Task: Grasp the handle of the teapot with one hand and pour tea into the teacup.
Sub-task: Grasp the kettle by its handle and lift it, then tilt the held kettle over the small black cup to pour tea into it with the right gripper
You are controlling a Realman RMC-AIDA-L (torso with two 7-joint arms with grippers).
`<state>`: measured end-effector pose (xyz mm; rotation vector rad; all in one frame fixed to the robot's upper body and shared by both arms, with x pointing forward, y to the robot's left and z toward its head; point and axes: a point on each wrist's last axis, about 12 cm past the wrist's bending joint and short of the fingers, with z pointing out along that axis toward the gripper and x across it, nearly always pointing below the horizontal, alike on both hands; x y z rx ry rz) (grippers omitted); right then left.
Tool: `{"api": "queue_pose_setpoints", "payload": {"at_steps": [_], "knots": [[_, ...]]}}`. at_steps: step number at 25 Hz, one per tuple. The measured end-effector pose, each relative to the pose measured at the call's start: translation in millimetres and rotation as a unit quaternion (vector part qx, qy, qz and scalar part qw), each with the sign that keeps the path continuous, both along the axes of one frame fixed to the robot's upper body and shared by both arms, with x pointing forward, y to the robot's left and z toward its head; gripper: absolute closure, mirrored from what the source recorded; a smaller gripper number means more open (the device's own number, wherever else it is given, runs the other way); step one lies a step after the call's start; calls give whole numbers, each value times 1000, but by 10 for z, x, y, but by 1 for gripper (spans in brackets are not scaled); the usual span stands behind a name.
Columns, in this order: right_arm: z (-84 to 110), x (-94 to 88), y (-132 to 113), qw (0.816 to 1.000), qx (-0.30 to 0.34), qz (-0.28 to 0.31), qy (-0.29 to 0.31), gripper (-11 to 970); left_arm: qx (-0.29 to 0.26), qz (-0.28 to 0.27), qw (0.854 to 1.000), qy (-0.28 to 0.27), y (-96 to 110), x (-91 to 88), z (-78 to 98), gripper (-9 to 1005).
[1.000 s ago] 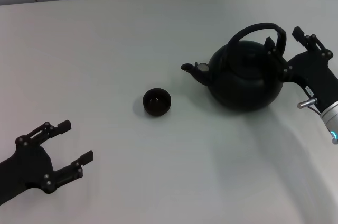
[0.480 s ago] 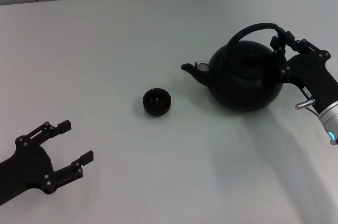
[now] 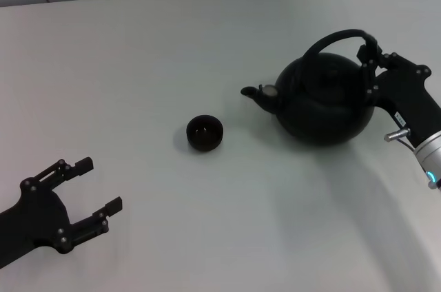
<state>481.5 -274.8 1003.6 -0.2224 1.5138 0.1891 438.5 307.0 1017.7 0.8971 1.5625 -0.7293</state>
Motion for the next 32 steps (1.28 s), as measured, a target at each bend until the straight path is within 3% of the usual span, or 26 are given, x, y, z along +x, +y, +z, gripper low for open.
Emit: {"api": "queue_pose_setpoints", "payload": {"at_steps": [5,9,19,27,32], "knots": [[84,37,-24,999,20,-7,-26,892,-5,-2,1000,2,-22,-14,-10,197],[189,187,-34,999,31,7,-44,892,-6,-2,1000,2,-30,-19,-15,197],[227,322,-41,999,23,26,-35,892,-10,-2,1000,4,-46,-33,-24,197],[379,605,-132,995,14,98,-6,892,-15,-2,1000,8,-60,-60,-38,197],[489,823,-34,987,-19,162,17,891,-15,-2,1000,8,-59,-67,-41,197]]}}
